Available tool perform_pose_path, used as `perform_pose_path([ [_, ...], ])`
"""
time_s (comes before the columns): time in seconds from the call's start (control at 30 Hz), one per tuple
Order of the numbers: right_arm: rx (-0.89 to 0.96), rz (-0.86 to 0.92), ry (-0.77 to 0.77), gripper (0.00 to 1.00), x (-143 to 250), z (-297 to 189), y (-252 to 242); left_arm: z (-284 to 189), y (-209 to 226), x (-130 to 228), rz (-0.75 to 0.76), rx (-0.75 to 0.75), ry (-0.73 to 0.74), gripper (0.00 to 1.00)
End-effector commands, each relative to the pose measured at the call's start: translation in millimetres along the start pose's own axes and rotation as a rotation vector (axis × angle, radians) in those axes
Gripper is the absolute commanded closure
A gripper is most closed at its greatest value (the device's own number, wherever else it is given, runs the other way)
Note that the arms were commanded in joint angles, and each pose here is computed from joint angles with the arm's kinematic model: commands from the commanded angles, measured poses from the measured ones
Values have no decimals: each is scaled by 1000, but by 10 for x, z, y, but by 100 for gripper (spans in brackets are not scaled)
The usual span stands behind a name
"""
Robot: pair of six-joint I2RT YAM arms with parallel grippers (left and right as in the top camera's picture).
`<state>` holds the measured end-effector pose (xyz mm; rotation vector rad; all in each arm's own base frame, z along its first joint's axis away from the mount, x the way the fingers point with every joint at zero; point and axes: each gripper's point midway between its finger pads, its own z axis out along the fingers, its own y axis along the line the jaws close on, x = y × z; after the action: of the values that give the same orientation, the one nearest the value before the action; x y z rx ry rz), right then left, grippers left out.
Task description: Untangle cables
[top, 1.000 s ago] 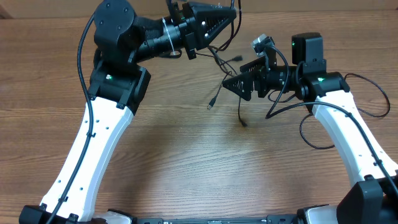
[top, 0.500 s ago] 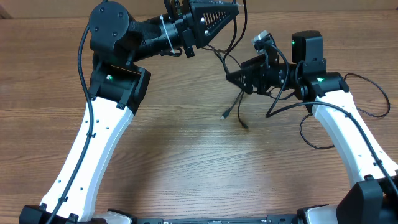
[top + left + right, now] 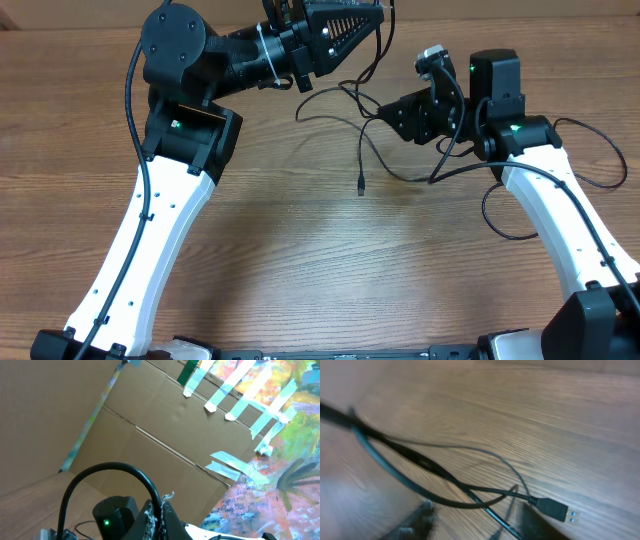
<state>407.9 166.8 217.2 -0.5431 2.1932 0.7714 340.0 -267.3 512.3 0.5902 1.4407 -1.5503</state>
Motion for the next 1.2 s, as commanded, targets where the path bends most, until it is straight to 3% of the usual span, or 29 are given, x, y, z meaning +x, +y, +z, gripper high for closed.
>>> perform_pose_path([
  [0.0,-141,-12,-30,37,-75,-10,255,3,-108,-38,16,21,-2,96],
  [0.17,-255,-29,-50,29,-121,-51,448,3,-103,-43,17,18,-5,96],
  [0.43,-284,-90,-39,25,-87,6,596,3,-99,-49,17,16,-8,96],
  [0.7,-187,-146,-16,23,-47,159,612,3,-99,-48,16,16,-8,96],
  [0.77,-169,-151,-11,35,-39,183,613,3,-99,-47,16,16,-7,96],
  [0.83,-148,-152,-9,63,-36,195,586,3,-98,-47,16,16,-7,96],
  [0.93,-100,-145,1,95,-18,204,503,3,-82,-35,28,10,-3,96],
  [1.07,42,-91,36,96,54,199,237,-11,90,75,50,-50,31,96],
  [1.17,171,-17,68,96,138,149,-18,-87,415,198,61,-182,61,96],
])
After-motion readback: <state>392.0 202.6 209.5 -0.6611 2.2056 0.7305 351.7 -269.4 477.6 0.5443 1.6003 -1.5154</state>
